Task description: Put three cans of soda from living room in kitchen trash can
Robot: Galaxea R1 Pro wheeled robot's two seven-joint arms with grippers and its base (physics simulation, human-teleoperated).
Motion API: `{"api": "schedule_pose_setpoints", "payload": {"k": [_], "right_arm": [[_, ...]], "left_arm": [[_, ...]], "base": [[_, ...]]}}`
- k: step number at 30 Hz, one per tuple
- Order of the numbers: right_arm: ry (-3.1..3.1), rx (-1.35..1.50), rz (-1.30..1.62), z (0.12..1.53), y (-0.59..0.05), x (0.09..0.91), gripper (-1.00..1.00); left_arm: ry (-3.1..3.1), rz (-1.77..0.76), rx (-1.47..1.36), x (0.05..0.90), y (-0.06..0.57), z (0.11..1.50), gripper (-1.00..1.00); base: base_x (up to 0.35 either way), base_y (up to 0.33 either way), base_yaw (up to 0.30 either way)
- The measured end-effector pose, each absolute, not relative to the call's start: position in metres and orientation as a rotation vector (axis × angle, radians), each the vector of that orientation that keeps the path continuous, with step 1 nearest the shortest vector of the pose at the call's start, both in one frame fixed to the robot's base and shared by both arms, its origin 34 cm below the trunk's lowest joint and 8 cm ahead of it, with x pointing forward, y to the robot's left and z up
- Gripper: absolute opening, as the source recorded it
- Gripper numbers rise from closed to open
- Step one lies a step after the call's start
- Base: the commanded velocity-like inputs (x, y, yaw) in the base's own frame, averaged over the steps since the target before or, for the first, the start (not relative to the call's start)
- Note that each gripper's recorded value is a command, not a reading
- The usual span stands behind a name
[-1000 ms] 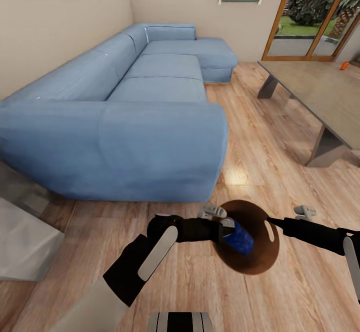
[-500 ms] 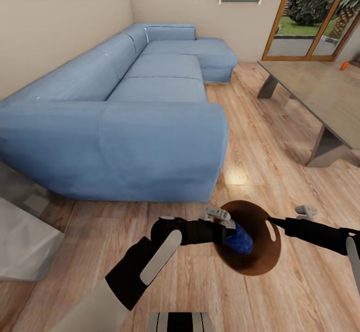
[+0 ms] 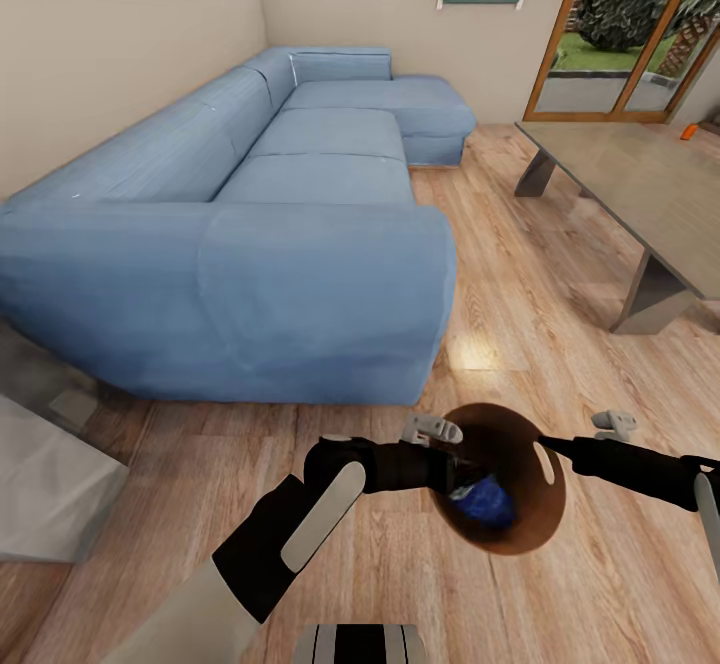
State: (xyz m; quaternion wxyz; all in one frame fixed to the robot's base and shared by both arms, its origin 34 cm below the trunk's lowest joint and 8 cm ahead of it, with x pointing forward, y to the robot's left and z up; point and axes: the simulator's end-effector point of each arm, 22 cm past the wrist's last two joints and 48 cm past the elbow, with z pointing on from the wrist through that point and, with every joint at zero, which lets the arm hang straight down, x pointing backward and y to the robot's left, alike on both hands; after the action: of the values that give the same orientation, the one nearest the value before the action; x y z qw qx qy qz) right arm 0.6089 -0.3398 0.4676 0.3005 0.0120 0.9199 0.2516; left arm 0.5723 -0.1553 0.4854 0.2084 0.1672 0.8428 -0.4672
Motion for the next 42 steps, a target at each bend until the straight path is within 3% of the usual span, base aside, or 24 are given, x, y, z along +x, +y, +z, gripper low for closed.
{"api": "schedule_pose_setpoints", "payload": {"k": [12,14,16,18,20,26,42], "right_arm": [[2.433,0.046,0.678,0.470,-0.341,0.609,-1.00],[2.389,0.090,0.708,0.480,-0.347,0.613,-1.00],[2.355,0.160,0.718,0.491,-0.364,0.614,-1.00],[2.334,0.214,0.608,0.499,-0.405,0.614,-1.00],[2.369,0.239,0.461,0.494,-0.439,0.609,-1.00],[2.468,0.220,0.266,0.466,-0.466,0.590,-1.00],[2.544,0.232,0.155,0.438,-0.469,0.564,-1.00]], "left_arm": [[2.343,-1.265,0.474,0.574,-0.154,0.490,1.00],[2.263,-1.435,0.545,0.556,-0.168,0.507,1.00],[2.099,-1.765,0.588,0.532,-0.168,0.539,1.00],[2.076,-1.820,0.529,0.543,-0.138,0.530,1.00],[2.034,-1.803,0.394,0.579,-0.094,0.523,1.00],[2.034,-1.819,0.380,0.582,-0.079,0.525,1.00],[2.193,-1.670,0.271,0.600,-0.021,0.472,1.00]], "base": [[0.000,0.000,0.000],[0.000,0.000,0.000],[0.000,0.000,0.000],[0.000,0.000,0.000],[0.000,0.000,0.000],[0.000,0.000,0.000],[0.000,0.000,0.000]]}}
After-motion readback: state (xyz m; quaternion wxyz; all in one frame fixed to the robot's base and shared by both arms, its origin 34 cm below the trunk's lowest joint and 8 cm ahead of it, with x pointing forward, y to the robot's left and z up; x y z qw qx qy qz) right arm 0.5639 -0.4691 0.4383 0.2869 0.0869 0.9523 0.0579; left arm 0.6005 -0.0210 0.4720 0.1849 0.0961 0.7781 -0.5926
